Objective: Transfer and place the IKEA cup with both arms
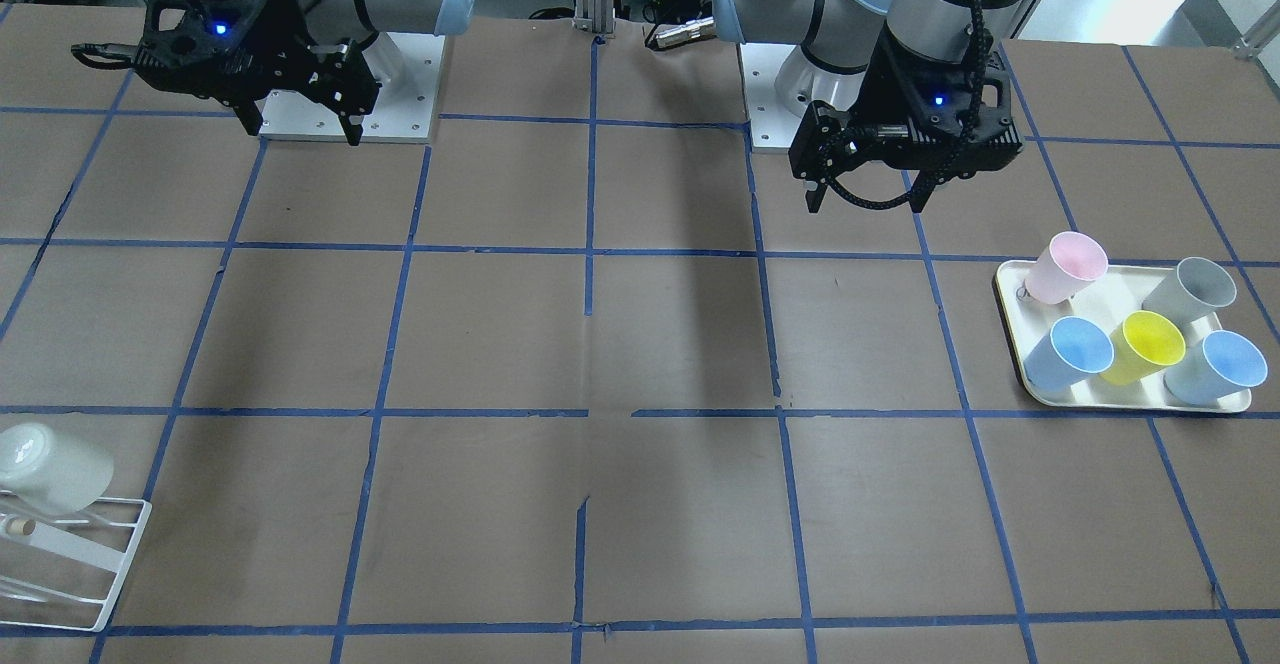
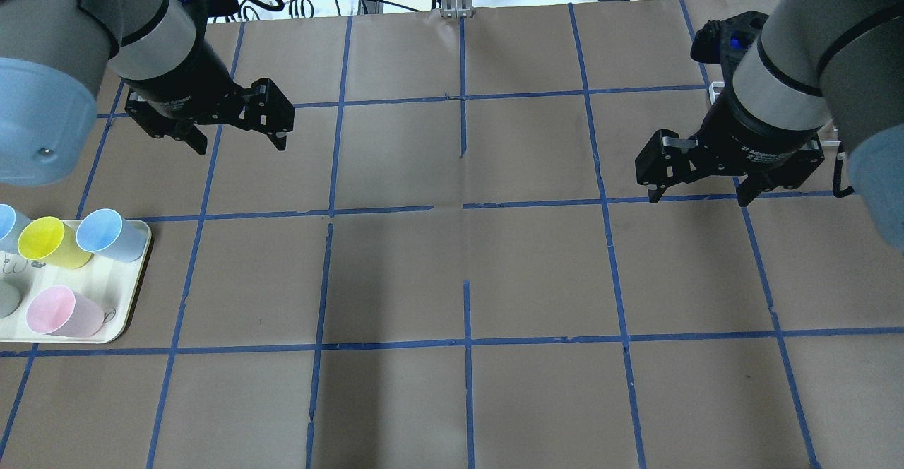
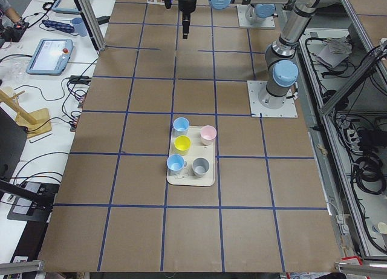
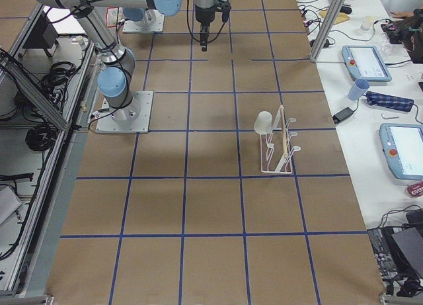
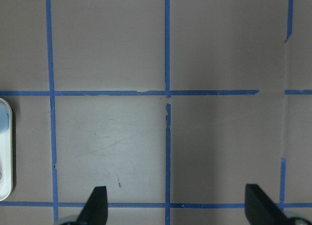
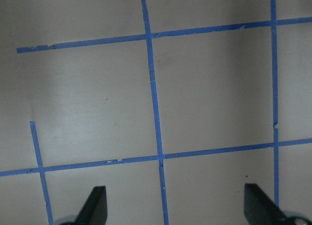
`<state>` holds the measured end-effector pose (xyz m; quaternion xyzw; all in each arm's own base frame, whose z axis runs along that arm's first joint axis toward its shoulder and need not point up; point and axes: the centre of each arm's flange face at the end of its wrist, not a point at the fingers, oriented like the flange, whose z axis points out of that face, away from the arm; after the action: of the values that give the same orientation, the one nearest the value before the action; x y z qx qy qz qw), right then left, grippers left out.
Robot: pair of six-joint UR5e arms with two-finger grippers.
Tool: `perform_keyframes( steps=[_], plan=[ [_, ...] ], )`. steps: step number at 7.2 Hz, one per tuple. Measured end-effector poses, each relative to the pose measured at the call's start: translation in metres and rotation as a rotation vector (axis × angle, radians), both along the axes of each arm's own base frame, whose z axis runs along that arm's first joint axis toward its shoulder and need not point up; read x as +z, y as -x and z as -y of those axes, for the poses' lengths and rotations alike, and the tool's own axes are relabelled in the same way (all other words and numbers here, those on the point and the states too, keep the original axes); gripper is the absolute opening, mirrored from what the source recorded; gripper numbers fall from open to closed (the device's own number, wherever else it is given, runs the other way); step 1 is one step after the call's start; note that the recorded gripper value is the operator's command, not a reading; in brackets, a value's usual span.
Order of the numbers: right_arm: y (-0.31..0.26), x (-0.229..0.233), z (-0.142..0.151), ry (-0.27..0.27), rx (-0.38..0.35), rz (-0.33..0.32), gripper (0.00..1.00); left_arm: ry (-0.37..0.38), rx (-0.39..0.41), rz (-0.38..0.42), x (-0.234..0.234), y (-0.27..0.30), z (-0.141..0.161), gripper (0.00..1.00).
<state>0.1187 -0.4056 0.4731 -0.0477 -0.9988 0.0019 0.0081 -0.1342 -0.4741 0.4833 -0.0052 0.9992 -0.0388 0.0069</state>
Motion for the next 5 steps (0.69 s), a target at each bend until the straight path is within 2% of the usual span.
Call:
perform_keyframes(
  steps=[5],
  plan=[
    [0.0009, -0.0009, 0.0003, -0.004, -0.003, 0.007, 1.00, 0.005, 0.002, 0.001, 0.0018, -0.0009, 0.0013, 1.00]
  ],
)
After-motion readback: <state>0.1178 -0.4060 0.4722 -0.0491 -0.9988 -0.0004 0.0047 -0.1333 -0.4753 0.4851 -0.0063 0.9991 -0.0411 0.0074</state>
